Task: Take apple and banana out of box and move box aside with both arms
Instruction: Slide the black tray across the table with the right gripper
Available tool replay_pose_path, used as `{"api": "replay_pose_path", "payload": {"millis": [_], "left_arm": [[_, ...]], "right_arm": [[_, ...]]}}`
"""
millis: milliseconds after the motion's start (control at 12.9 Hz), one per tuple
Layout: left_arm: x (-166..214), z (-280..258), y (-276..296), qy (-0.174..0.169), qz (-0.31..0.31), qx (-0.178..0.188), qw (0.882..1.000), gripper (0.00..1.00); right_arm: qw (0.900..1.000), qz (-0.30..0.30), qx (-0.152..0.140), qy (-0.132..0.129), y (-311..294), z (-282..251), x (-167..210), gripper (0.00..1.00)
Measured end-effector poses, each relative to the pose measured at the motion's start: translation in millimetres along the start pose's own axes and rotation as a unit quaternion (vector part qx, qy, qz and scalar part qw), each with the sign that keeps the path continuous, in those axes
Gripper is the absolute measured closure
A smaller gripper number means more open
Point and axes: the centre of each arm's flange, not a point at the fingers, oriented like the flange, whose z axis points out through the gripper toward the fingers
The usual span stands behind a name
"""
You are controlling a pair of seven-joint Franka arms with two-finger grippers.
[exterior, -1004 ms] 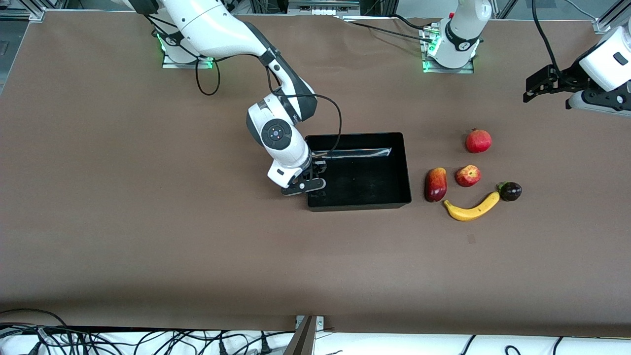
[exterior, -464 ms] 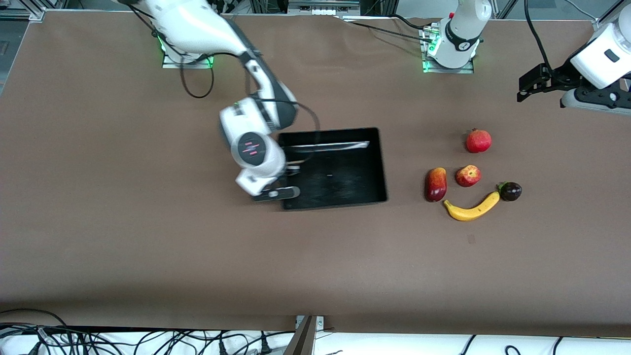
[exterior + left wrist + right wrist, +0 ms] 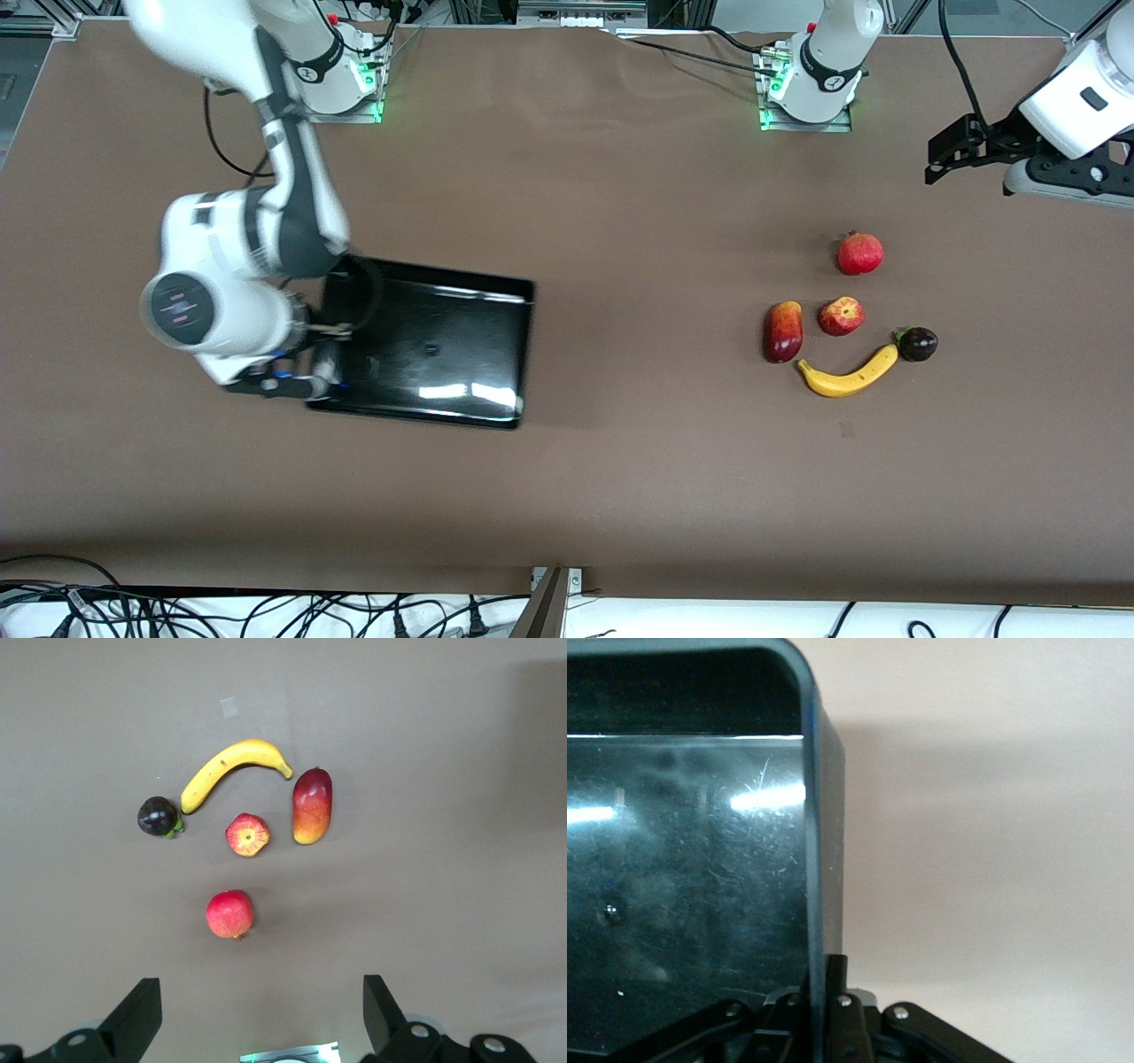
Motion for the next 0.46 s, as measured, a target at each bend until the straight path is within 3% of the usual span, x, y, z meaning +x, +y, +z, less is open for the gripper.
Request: {"api": "replay_pose_path", "payload": {"millis": [232, 464], "left_arm": [[1, 1, 11, -0.001, 0.009, 0.002, 1.000, 0.00], [1, 1, 9, -0.002, 0.008, 0.012, 1.000, 0.00]], "right_arm": [[0.999, -0.030, 0.009, -0.015, 93, 48, 12, 0.96], [0.999, -0.049, 0.011, -0.008, 125, 84, 3, 0.92]]}}
